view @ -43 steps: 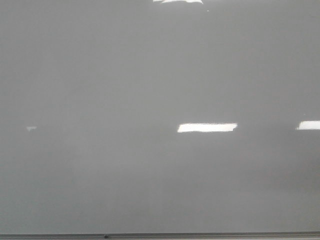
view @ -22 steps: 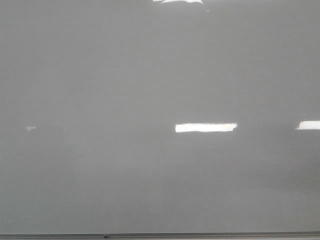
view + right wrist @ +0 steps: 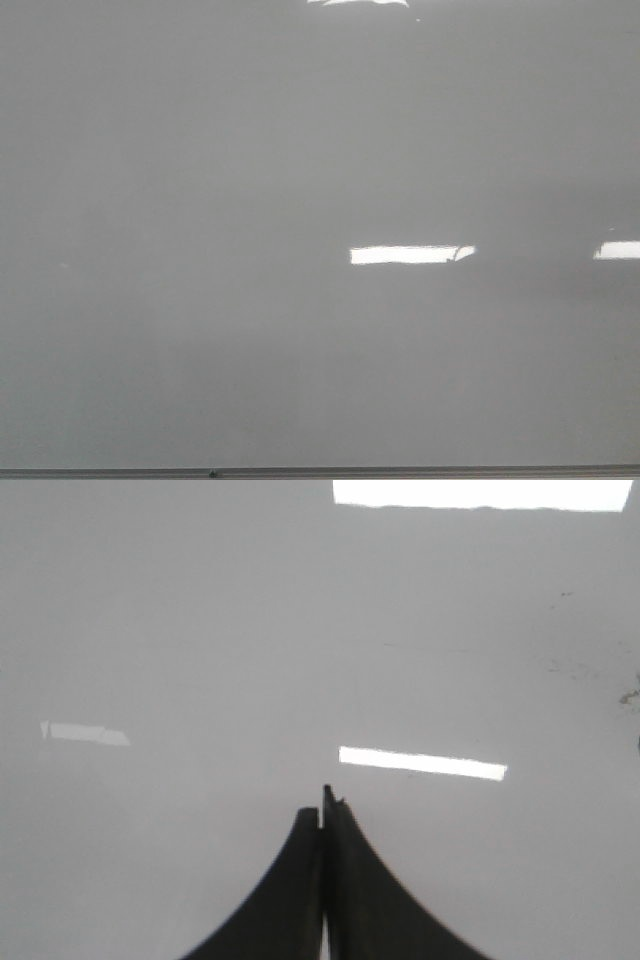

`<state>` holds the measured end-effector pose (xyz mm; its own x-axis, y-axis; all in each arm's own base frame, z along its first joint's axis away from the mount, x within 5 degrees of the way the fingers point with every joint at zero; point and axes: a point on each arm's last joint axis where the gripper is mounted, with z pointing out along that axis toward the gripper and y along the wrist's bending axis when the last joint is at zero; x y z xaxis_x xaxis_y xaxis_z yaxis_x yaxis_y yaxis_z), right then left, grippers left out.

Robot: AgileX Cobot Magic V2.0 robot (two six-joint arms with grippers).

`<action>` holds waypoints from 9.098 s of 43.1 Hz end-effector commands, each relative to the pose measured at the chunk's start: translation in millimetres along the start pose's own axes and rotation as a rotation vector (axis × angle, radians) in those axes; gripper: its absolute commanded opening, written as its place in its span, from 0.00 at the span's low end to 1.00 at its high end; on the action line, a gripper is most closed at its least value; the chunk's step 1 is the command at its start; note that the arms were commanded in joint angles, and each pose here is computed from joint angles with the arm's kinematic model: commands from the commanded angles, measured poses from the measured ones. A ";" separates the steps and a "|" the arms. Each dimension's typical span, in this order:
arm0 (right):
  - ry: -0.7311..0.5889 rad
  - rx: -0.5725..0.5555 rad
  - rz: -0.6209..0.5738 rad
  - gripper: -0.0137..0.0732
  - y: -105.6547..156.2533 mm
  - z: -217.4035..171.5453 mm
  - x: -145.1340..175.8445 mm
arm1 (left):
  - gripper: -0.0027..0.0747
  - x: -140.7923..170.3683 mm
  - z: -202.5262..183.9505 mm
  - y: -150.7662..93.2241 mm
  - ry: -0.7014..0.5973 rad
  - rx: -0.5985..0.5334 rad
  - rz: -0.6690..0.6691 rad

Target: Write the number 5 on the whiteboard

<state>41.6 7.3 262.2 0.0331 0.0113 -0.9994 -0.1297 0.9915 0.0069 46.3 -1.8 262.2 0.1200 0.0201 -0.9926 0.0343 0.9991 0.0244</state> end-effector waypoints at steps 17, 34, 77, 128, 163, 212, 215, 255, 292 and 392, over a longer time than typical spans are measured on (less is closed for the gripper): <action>0.005 0.011 -0.012 0.18 -1.1 12.7 -25.7 | 0.05 -30.7 27.7 0.5 0.143 0.007 -0.001; -0.003 0.012 -0.012 0.82 -1.2 12.7 -26.4 | 0.94 -31.1 28.1 0.5 0.138 0.007 -0.002; 0.001 0.012 -0.012 0.82 -1.2 12.9 -25.3 | 0.83 9.0 179.4 99.0 0.574 -0.383 0.002; 0.001 0.012 -0.012 0.82 -1.2 12.9 -25.3 | 0.37 62.9 234.8 107.5 0.577 -0.303 -0.010; 0.001 0.012 -0.012 0.82 -1.2 12.9 -25.3 | 0.01 -15.5 204.4 -39.2 1.091 0.384 0.358; 0.438 -0.808 -0.162 0.82 74.7 76.5 -83.5 | 0.01 -68.7 119.6 -181.7 0.921 1.241 0.807; 0.436 -0.896 -0.186 0.82 87.7 89.6 -86.3 | 0.01 -68.7 119.6 -181.7 0.921 1.241 0.807; 0.604 -1.222 -0.246 0.36 169.6 163.9 -64.9 | 0.01 -68.8 119.9 -181.9 0.917 1.240 0.806; 0.689 -1.073 -0.275 0.09 130.2 177.1 -62.5 | 0.85 -70.0 123.1 -183.6 0.908 1.192 0.757; 0.558 -0.266 -0.003 0.09 14.4 247.8 -62.5 | 0.01 -71.3 125.5 -185.4 0.874 1.181 0.746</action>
<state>282.1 71.4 313.7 -0.5418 -0.1955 -0.8175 -0.4536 0.8868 0.0886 159.1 -192.6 324.8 -0.1112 0.9124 -0.3939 0.9765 0.1738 0.1271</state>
